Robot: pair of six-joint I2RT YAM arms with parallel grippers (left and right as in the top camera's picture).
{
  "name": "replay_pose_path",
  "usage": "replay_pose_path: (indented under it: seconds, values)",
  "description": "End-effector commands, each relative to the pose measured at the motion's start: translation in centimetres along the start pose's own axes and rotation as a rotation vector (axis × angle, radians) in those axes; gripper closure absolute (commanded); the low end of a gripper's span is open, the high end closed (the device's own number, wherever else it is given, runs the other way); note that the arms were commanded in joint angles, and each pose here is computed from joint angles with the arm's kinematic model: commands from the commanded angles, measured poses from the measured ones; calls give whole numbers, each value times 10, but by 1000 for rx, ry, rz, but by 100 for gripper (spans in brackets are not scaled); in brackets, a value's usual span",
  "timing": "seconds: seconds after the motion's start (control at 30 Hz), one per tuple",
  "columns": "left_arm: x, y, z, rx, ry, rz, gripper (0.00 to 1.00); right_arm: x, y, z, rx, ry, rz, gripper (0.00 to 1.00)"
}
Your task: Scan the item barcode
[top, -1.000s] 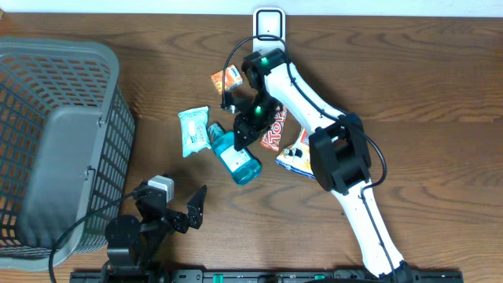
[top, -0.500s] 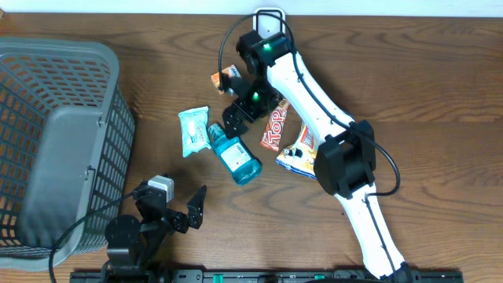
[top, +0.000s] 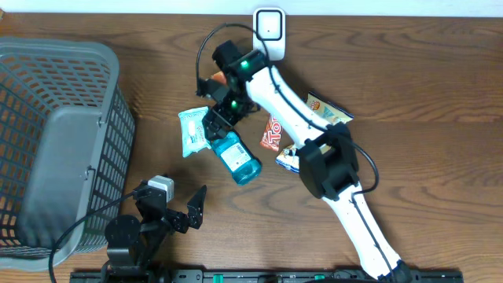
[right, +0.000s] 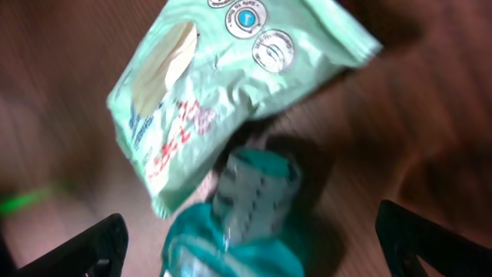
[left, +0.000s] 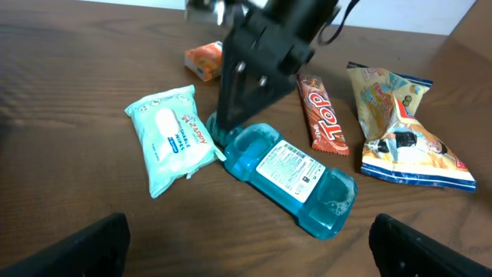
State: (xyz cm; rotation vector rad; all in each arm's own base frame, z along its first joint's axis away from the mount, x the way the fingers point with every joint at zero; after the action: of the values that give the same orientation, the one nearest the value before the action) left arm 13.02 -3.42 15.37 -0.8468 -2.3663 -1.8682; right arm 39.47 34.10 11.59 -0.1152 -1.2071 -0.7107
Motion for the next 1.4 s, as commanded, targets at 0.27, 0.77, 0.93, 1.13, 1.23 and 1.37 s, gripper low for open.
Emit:
replay_pose_path:
  seconds: [0.27, 0.77, 0.93, 1.13, 1.23, 1.37]
  values:
    - [-2, -7, 2, 17, -2, 26, 1, -52, -16, -24, -69, -96, 115, 57]
    - [-2, -7, 2, 17, -2, 26, 1, -64, -12, -17, -256, -425, 152, 80]
    - [-2, -7, 2, 17, -2, 26, 1, -51, -6, -14, -261, -501, 126, 92]
    - [-2, -7, 2, 17, -2, 26, 1, -10, 8, -5, -302, -513, 30, 93]
    - [-2, -7, 2, 17, -2, 26, 1, 14, 14, 2, -304, -519, -22, 93]
    - [-2, -7, 2, 17, -2, 26, 1, 48, 22, 14, -299, -527, -102, 93]
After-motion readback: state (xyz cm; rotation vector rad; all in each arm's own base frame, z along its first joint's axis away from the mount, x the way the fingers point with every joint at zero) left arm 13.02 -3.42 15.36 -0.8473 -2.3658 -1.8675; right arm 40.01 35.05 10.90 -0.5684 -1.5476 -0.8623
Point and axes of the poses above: each gripper's point midway between its finger pads, its own x axis back along the fingers, its own z axis along the line the jaws close on, y = z × x, the point moved 9 cm from there along x, back along the fingers, and after that the axes turned 4 degrees about x, right-handed, at the moved point
